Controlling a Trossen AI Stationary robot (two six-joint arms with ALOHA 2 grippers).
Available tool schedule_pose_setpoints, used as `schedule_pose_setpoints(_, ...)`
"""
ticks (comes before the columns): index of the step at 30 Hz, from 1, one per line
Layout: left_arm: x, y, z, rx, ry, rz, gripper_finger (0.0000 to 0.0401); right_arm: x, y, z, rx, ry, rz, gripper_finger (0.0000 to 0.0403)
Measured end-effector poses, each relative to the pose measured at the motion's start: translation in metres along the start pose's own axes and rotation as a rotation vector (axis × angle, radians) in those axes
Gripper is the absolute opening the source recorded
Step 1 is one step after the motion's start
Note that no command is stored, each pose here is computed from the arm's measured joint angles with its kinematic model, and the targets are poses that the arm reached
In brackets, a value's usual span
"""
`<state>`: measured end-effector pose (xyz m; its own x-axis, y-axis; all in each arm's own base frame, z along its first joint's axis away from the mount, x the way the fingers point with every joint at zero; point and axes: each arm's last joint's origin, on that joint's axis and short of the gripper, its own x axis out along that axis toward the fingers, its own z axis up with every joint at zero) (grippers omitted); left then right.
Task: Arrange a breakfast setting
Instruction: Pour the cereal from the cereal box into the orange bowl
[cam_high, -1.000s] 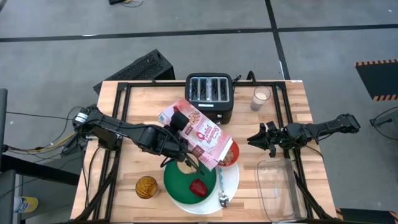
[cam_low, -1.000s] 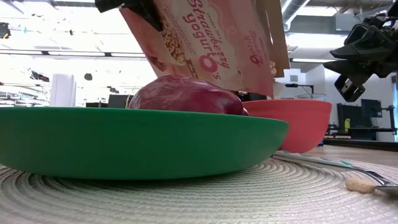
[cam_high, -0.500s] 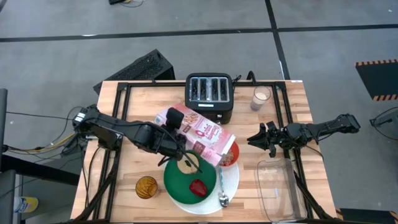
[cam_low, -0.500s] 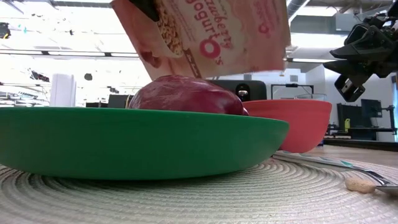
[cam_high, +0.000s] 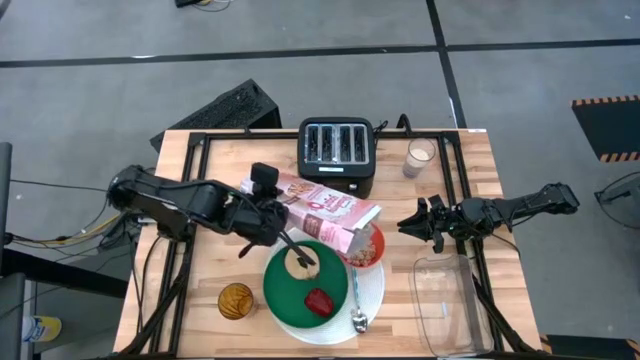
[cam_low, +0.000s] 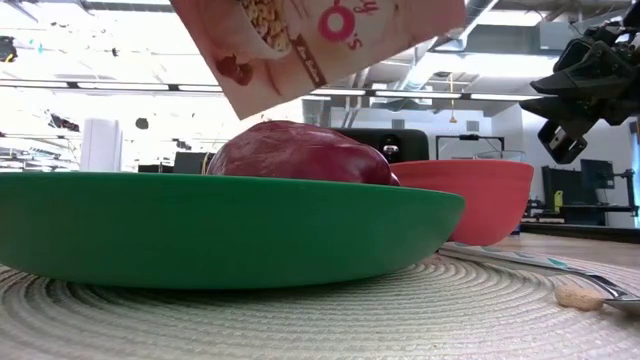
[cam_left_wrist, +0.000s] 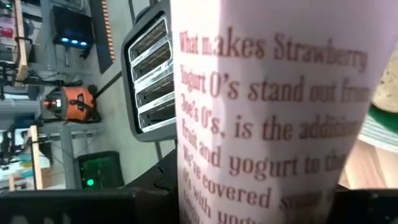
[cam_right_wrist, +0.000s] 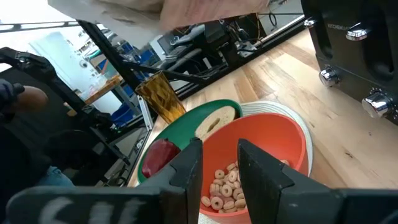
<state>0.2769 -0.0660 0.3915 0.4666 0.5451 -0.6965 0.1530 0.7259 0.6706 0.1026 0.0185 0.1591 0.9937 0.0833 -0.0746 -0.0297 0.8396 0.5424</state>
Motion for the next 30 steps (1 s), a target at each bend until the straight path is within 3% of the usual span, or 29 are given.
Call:
schedule_pose_setpoints(11,0.013,-0.010,0.008,0.201,0.069,0.052,0.0125,0.000,0.000,0.000,0.000,0.000,0.000,0.0123)
schedule_pose_setpoints(18,0.039,-0.029,0.020,0.413,0.191,0.068,0.0125,0.000,0.000,0.000,0.000,0.000,0.001,0.0123)
schedule_pose_setpoints(30,0.049,-0.038,0.027,0.461,0.215,0.075,0.0125,0.000,0.000,0.000,0.000,0.000,0.000,0.0123)
